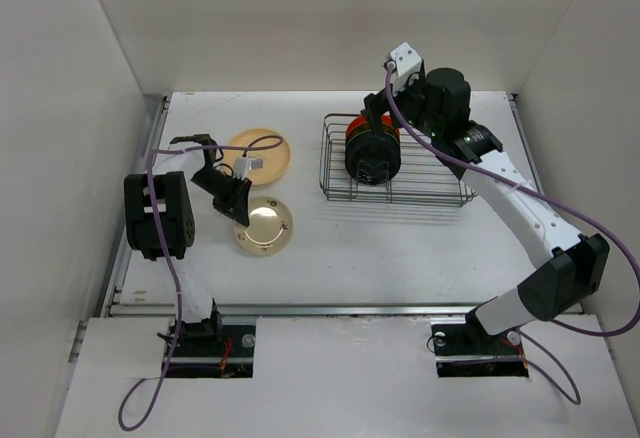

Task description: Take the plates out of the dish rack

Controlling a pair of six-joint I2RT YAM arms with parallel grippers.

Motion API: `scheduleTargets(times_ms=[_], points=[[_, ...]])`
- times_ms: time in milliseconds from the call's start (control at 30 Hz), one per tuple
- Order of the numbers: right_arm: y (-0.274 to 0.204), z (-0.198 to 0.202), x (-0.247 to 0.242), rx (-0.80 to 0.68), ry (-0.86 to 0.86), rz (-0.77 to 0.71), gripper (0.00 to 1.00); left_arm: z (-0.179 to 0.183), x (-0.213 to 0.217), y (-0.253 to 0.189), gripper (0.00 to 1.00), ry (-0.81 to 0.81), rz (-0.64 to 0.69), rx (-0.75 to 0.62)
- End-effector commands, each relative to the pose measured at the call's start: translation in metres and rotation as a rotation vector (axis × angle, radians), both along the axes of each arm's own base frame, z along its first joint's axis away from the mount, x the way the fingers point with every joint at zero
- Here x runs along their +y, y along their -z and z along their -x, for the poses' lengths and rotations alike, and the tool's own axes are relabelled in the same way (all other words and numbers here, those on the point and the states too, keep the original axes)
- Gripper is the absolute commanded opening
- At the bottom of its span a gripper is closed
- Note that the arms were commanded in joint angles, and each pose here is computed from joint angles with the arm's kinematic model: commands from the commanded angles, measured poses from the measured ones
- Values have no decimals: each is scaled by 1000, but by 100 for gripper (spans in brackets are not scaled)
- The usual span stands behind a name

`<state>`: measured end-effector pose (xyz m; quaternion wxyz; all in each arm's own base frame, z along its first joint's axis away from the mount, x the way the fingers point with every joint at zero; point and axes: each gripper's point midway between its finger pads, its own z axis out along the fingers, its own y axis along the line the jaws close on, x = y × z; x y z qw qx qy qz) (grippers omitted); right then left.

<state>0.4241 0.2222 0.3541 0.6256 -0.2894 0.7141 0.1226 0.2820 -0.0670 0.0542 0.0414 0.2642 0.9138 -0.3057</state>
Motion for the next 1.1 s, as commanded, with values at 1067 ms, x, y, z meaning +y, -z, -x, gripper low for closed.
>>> scheduleTargets(times_ms=[1067], points=[[-22, -3, -11, -74, 19, -30, 100, -23, 65, 39, 50, -103, -410, -115]])
